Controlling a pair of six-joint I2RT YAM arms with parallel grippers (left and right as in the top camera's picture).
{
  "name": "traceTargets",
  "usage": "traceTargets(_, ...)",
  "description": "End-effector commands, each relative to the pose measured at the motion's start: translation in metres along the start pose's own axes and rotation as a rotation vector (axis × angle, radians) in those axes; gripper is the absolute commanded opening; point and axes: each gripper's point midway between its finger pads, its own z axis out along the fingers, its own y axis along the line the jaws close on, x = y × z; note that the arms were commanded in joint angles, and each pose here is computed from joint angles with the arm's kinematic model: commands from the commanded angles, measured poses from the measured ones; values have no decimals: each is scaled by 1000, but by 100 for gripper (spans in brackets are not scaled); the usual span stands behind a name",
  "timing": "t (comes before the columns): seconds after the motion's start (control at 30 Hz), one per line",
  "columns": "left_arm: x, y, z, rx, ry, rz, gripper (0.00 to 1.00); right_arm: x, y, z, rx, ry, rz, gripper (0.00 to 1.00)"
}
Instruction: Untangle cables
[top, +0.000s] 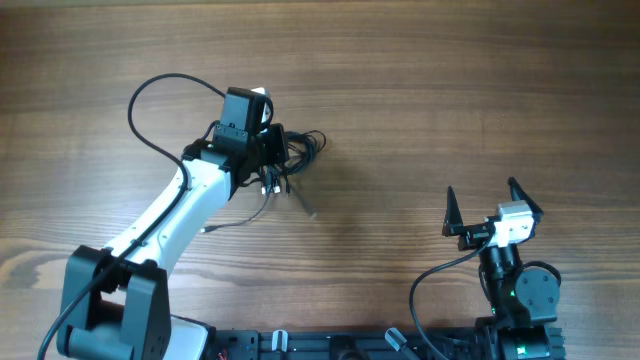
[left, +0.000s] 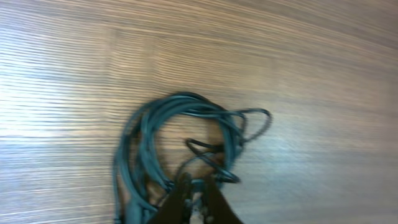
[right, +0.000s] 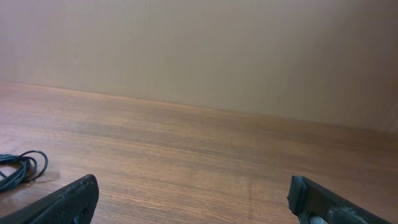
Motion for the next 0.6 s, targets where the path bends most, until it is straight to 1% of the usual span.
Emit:
traceTargets(0.0, -1, 19, 12, -106, -6, 0, 11, -2, 2, 0, -14, -11, -9, 100)
traceTargets(0.03, 3, 20, 15, -111, 8, 1, 12, -2, 2, 0, -14, -11, -9, 100)
traceTargets(0.13, 15, 26, 26, -132, 57, 2, 24, -2, 2, 0, -15, -11, -9, 99)
traceTargets(0.2, 18, 27, 28, -137, 66, 3, 41, -2, 2, 0, -14, -11, -9, 100)
traceTargets(0.27, 15, 26, 29, -132, 55, 3, 53, -2, 2, 0, -14, -11, -9, 100)
traceTargets(0.3, 13, 26, 29, -129, 48, 3, 52, -2, 2, 0, -15, -11, -9, 100)
traceTargets(0.4, -2, 19, 21, -106, -4, 14, 45, -2, 2, 0, -14, -11, -9, 100)
traceTargets(0.43, -11, 14, 15, -95, -26, 14, 44, -2, 2, 0, -14, -11, -9, 99)
traceTargets(0.5, -27, 5, -1, -69, -81, 15, 46, -2, 2, 0, -14, -11, -9, 100)
traceTargets(0.57, -35, 0, -16, -51, -119, 16, 55, -2, 2, 0, -14, -11, -9, 100)
